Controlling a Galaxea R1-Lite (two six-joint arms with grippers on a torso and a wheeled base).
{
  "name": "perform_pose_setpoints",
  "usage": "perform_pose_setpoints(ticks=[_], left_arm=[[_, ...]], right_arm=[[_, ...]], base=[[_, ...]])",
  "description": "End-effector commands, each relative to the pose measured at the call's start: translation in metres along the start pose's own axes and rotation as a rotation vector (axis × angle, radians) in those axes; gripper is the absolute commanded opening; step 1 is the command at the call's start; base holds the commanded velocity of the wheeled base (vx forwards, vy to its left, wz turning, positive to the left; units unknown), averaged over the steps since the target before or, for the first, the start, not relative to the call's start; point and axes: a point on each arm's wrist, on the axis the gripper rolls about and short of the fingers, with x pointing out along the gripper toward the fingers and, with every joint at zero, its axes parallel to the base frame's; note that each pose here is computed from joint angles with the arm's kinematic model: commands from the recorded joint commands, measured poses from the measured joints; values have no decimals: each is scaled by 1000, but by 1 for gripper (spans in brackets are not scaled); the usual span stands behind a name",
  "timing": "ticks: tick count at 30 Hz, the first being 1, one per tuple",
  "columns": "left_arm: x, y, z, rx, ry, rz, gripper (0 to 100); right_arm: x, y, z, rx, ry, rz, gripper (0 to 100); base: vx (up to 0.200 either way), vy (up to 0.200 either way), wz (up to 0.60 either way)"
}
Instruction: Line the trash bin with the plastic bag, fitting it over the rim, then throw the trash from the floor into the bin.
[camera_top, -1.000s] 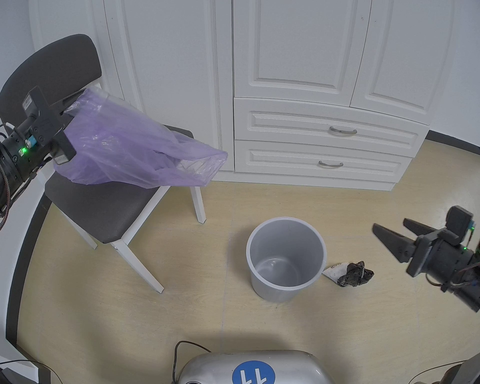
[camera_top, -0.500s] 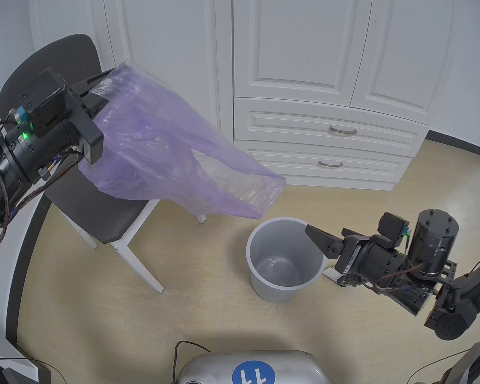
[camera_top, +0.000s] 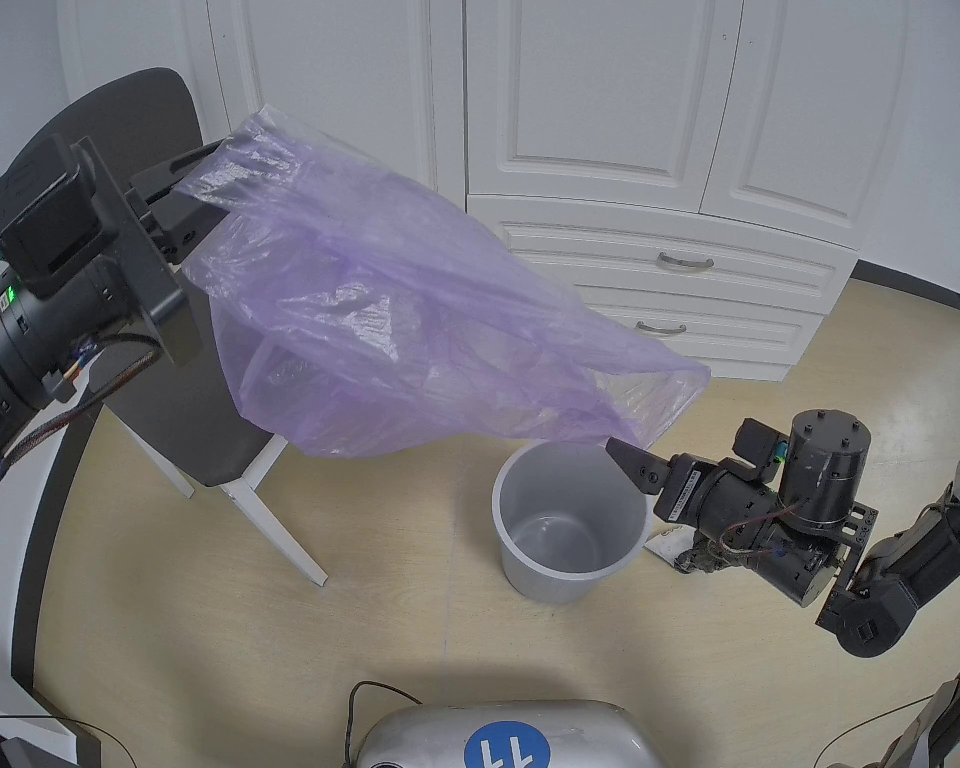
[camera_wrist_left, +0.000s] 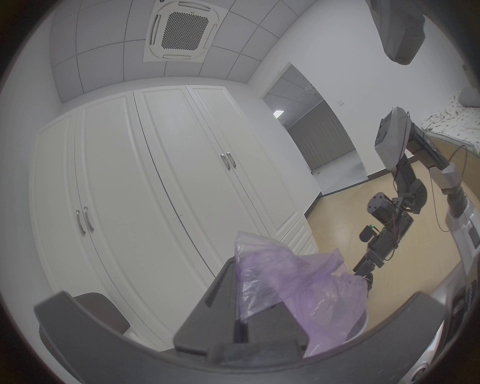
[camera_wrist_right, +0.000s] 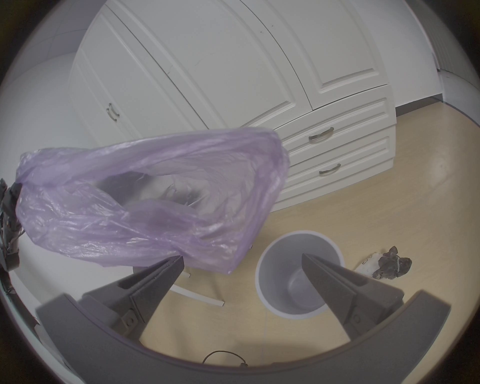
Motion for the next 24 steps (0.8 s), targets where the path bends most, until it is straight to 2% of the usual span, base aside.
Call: perform_pose_setpoints(ticks=[1, 5, 10, 17, 24], left_arm=[[-4, 0, 4, -3, -6, -7, 0], [-4, -1, 2, -5, 0, -11, 0], [-3, -3, 1, -7, 4, -19, 0], [-5, -4, 0, -10, 8, -26, 0], [-5, -5, -1, -9, 8, -28, 0]], right_arm=[[-12, -5, 13, 5, -15, 12, 100], [-37, -8, 29, -11, 21, 57, 100], [-49, -12, 54, 4, 19, 45, 100], [-32, -21, 41, 16, 74, 8, 100], [-41, -18, 51, 41, 47, 38, 100]], base=[[0, 0, 0], [0, 0, 0], [0, 0, 0], [0, 0, 0], [0, 0, 0]])
